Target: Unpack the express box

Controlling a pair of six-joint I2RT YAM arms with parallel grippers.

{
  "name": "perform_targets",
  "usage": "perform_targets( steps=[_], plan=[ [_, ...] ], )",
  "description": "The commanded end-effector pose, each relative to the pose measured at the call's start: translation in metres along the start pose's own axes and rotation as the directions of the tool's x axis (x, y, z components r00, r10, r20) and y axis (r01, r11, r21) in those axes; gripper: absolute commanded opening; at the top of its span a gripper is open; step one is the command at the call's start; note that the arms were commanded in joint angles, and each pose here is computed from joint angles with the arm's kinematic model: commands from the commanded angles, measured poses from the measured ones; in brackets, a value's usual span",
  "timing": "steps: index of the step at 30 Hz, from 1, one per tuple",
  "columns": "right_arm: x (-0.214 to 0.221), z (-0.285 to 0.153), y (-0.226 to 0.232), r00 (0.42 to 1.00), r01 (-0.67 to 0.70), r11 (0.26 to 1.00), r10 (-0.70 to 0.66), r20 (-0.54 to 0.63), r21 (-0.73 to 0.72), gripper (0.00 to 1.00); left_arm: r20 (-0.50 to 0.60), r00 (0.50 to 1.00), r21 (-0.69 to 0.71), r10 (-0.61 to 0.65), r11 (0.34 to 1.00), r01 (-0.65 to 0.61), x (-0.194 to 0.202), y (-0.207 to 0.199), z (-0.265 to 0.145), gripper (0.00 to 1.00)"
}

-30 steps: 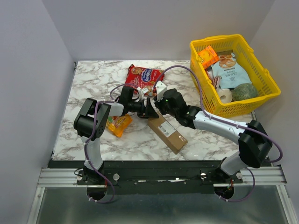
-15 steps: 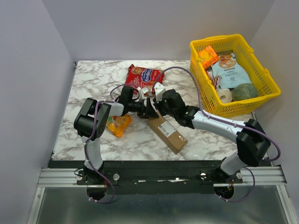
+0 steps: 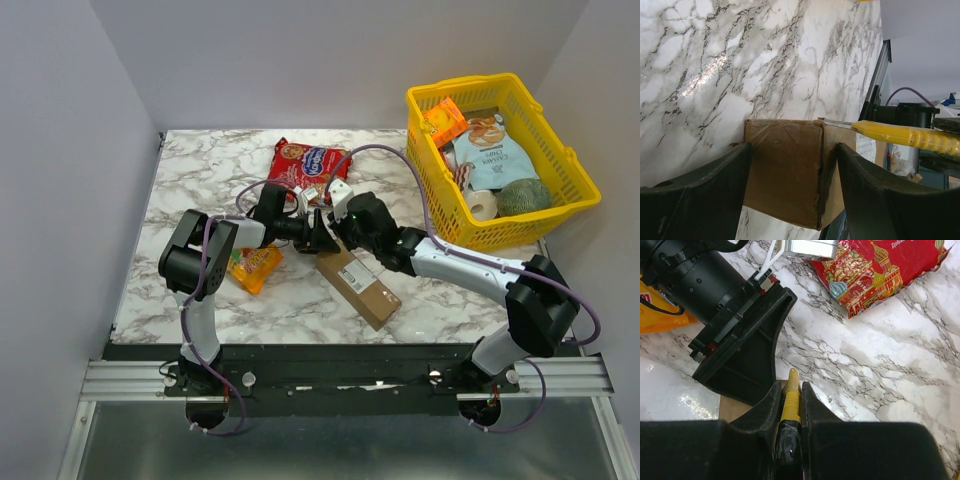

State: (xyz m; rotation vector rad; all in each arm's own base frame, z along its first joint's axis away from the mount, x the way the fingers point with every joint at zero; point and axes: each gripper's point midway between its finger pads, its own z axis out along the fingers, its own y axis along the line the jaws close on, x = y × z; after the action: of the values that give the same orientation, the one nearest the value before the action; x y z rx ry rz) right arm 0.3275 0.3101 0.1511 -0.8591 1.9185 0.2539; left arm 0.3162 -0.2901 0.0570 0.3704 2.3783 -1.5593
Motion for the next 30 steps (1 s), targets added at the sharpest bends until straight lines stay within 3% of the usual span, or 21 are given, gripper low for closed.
perform_targets(
  steps=[1,15,30],
  plan=[
    [0.006,-0.005,0.005,1.000,0.006,1.000,-0.007,-0.015,-0.027,0.00,-0.081,0.988,-0.236,-0.131,0.966,0.108,0.056,0.069,0.004,0.75],
    [-0.021,-0.024,-0.008,0.999,0.010,1.000,-0.010,0.043,0.011,0.00,-0.086,0.987,-0.240,-0.138,0.964,0.114,0.057,0.072,0.005,0.75],
    [0.001,-0.011,0.001,1.000,0.028,0.999,-0.028,-0.010,-0.019,0.00,-0.085,0.986,-0.241,-0.140,0.964,0.116,0.056,0.072,0.005,0.75]
  ],
)
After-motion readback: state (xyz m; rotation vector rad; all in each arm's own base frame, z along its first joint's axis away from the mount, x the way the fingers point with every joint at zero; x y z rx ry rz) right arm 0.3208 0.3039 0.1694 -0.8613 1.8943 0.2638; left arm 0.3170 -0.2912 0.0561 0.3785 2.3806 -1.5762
